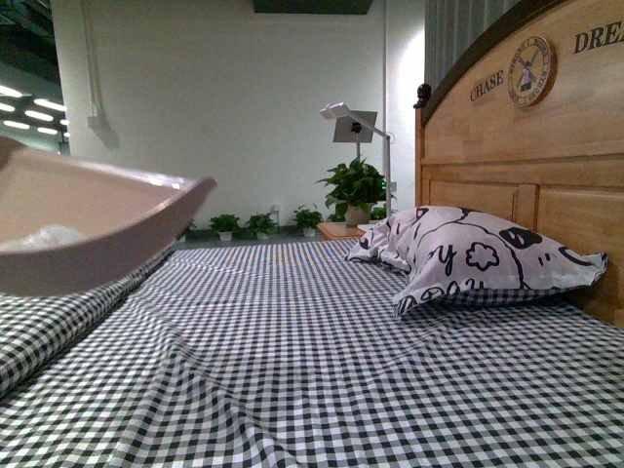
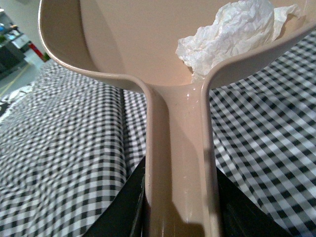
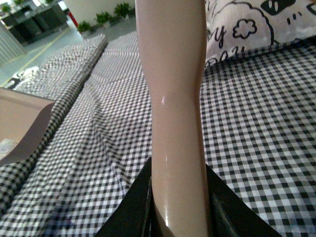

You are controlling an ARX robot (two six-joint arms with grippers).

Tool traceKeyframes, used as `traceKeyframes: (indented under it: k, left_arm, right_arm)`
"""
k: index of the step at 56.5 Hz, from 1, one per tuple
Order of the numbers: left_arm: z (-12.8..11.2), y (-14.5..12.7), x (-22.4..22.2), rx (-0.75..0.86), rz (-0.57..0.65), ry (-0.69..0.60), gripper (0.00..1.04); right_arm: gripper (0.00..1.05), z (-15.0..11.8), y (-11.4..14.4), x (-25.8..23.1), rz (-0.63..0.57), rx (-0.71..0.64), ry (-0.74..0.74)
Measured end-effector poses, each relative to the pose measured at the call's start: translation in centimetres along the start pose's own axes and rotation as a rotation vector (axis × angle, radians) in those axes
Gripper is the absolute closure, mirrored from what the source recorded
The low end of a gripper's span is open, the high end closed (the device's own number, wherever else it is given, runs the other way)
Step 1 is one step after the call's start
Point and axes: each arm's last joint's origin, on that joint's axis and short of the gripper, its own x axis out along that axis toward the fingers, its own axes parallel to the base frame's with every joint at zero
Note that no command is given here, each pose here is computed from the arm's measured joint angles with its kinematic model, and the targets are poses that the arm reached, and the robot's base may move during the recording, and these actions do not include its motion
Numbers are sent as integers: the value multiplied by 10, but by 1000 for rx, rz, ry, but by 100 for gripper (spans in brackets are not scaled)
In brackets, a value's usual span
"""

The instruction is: Clean up trash

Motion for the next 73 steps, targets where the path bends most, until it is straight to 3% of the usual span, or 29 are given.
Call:
traceKeyframes:
  k: [15,34,48,73]
  left_arm:
    - [23,4,-50,-50,47,-106,78]
    - [31,-3,-94,-90,23,-169,78]
    - [28,-4,-98,-114,19,-160,78]
    - [27,-5,-98,-121,18,-158,78]
  right_arm:
    - [84,-3,16,-35,15,13,-61]
    - [84,-2,19,-32,-7,14,-86]
    - [84,-4,17,-32,-98,5,-80]
    - [84,-4,17,-31,-102,-2,-75]
